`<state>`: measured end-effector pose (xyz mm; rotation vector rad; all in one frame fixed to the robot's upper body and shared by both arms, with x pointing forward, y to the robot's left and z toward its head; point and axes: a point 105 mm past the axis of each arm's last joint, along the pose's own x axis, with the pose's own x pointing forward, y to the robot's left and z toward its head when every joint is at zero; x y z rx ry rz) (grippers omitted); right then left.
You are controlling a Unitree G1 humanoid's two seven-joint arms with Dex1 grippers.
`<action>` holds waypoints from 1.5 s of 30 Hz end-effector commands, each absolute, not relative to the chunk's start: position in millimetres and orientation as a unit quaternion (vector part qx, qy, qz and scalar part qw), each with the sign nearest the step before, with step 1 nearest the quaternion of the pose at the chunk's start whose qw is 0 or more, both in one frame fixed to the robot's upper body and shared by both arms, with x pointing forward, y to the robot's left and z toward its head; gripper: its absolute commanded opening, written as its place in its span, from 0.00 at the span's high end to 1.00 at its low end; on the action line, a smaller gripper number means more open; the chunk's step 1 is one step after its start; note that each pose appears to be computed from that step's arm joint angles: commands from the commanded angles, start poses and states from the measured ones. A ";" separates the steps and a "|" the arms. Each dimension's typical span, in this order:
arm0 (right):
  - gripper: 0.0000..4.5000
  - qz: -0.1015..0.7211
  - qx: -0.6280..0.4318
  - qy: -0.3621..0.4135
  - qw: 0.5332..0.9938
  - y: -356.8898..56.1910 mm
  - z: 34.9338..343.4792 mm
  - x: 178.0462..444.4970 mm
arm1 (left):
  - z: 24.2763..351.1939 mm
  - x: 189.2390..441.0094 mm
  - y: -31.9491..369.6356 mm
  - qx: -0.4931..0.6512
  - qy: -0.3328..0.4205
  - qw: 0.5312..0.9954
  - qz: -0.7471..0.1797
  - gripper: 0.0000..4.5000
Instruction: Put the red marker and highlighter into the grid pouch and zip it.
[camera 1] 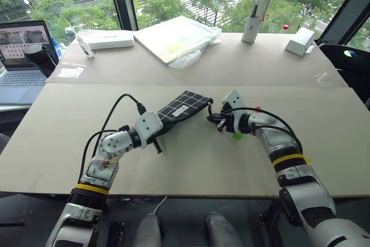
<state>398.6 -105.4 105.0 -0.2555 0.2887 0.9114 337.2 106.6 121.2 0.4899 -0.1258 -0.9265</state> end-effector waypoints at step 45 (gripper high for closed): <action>0.01 0.555 -0.099 0.078 0.823 -142.3 200.3 322.1 | 130.1 339.2 95.4 0.221 -0.090 0.861 -0.449 1.00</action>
